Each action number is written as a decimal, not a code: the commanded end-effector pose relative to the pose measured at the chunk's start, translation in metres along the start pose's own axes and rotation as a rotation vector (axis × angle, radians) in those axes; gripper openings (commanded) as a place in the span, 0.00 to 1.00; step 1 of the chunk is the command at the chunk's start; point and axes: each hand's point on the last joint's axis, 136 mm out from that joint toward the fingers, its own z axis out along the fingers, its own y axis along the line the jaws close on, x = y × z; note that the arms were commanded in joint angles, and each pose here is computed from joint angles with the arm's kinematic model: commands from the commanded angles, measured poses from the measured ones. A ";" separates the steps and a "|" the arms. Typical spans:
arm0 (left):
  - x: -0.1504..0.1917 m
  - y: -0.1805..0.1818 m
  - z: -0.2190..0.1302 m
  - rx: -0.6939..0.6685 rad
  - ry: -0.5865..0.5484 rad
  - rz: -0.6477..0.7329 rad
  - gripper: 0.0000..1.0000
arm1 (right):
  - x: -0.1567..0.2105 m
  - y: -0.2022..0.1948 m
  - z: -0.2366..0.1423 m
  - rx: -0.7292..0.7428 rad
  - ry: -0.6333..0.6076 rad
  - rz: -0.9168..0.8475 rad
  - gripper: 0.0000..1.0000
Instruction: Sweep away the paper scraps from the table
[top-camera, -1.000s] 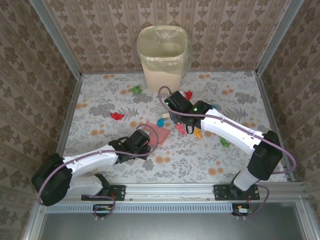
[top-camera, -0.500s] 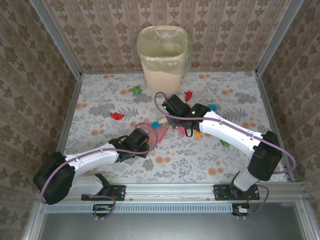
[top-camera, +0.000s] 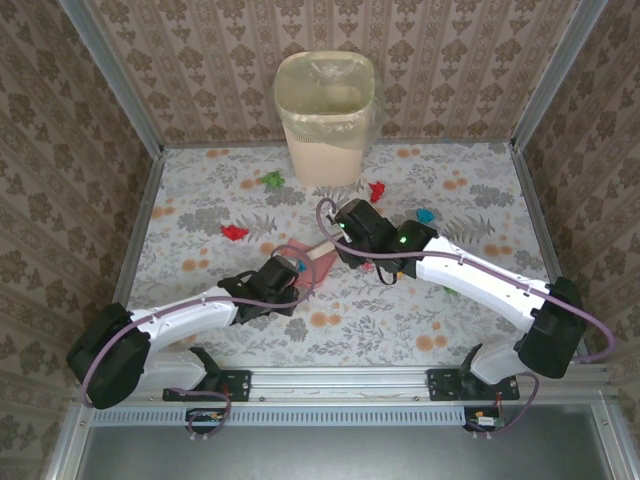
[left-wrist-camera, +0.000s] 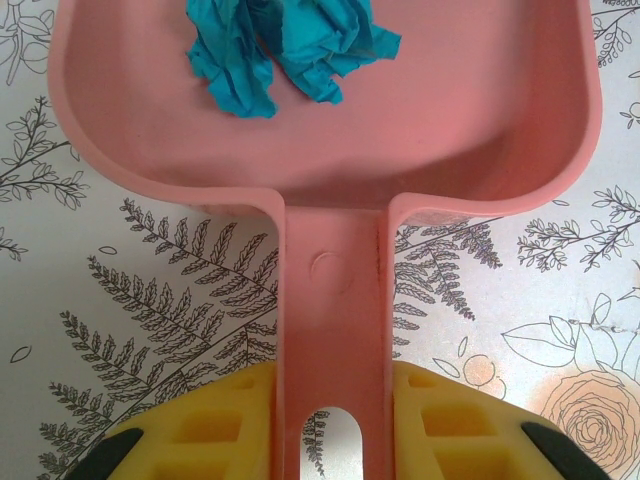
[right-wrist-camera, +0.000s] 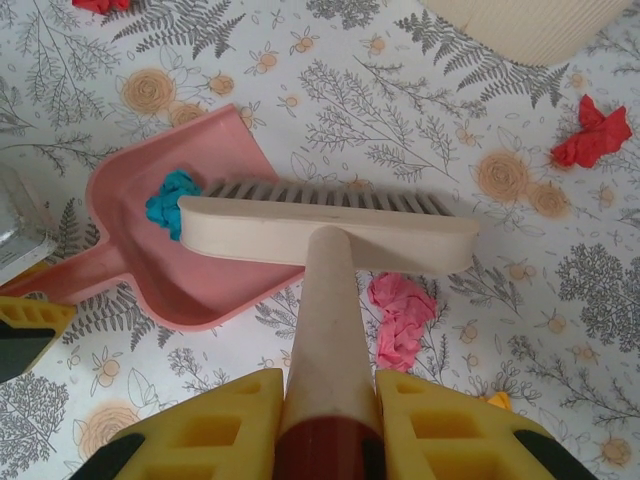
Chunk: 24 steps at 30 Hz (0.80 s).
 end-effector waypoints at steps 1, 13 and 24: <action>0.011 0.011 -0.003 -0.042 0.033 -0.011 0.00 | -0.017 -0.009 -0.010 0.045 -0.100 0.007 0.00; -0.001 0.007 -0.021 -0.026 -0.082 0.027 0.00 | -0.009 -0.062 -0.050 0.203 -0.432 0.285 0.00; -0.013 -0.005 -0.044 0.015 -0.202 0.068 0.00 | 0.050 -0.132 -0.065 0.376 -0.614 0.557 0.00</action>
